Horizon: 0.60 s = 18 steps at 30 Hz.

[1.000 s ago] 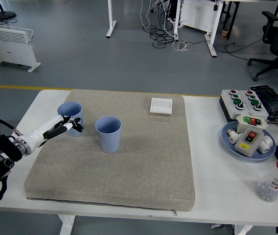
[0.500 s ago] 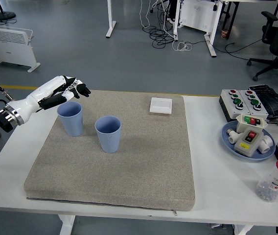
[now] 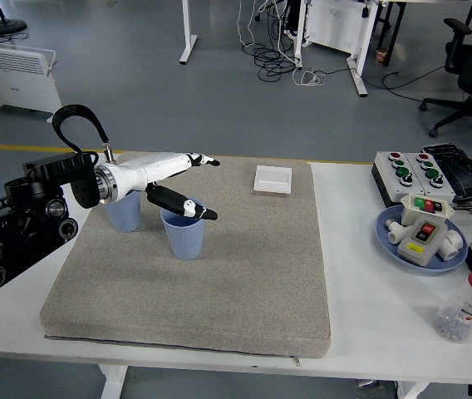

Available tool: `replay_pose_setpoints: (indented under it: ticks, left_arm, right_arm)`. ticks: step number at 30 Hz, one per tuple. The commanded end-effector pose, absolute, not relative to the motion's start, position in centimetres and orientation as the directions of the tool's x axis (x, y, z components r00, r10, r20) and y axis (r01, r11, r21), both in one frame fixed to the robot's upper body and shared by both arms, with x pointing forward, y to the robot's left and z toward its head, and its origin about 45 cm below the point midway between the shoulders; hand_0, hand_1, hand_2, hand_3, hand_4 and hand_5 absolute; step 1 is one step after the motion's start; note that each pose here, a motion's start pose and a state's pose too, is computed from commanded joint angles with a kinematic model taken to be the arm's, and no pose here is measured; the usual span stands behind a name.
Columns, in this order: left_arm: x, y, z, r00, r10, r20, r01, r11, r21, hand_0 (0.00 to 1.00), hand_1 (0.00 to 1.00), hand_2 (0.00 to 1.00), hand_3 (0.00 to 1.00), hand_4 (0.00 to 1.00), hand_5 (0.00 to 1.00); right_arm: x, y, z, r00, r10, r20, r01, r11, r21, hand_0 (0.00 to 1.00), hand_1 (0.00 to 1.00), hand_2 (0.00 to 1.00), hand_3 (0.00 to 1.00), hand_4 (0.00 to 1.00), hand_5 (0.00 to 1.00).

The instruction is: Push cup pick cup insert cup

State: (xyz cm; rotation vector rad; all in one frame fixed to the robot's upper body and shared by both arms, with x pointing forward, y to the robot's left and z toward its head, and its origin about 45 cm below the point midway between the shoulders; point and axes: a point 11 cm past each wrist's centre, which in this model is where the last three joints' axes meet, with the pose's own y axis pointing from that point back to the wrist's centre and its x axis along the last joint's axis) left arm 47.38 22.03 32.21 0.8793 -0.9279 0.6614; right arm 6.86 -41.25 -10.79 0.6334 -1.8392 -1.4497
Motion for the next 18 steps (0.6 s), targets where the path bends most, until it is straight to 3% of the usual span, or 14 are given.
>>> replay_pose_setpoints:
  ticks: [10, 11, 16, 17, 18]
  left_arm:
    - [49.2, 22.9, 29.5, 0.509, 0.079, 0.857, -0.796, 0.422, 0.434, 0.998, 0.965, 0.998, 0.998, 0.998, 0.606]
    - [49.3, 23.0, 29.4, 0.512, 0.079, 0.855, -0.795, 0.420, 0.437, 0.990, 0.947, 0.998, 0.998, 0.991, 0.503]
    - [49.6, 23.7, 28.3, 0.537, 0.076, 0.840, -0.794, 0.382, 0.473, 0.990, 0.947, 0.998, 0.998, 0.991, 0.503]
    - [49.7, 23.8, 28.2, 0.541, 0.087, 0.837, -0.794, 0.380, 0.474, 0.979, 0.903, 0.997, 0.967, 0.929, 0.387]
    - [49.7, 23.8, 28.1, 0.545, 0.103, 0.832, -0.794, 0.382, 0.473, 0.979, 0.903, 0.997, 0.967, 0.929, 0.387]
  right_arm:
    - [6.7, -41.3, -10.8, -0.621, -0.749, 0.232, 0.050, 0.257, 0.965, 0.724, 0.653, 0.669, 0.587, 0.126, 0.505]
    - [6.7, -41.3, -10.8, -0.621, -0.749, 0.232, 0.051, 0.257, 0.965, 0.724, 0.653, 0.669, 0.587, 0.126, 0.505]
    - [6.6, -41.4, -10.8, -0.616, -0.752, 0.235, 0.054, 0.258, 0.965, 0.724, 0.653, 0.669, 0.587, 0.126, 0.505]
    - [6.5, -41.4, -10.8, -0.616, -0.752, 0.235, 0.054, 0.258, 0.965, 0.724, 0.654, 0.669, 0.587, 0.127, 0.499]
    - [6.5, -41.4, -10.8, -0.615, -0.752, 0.236, 0.054, 0.258, 0.965, 0.724, 0.654, 0.669, 0.587, 0.127, 0.499]
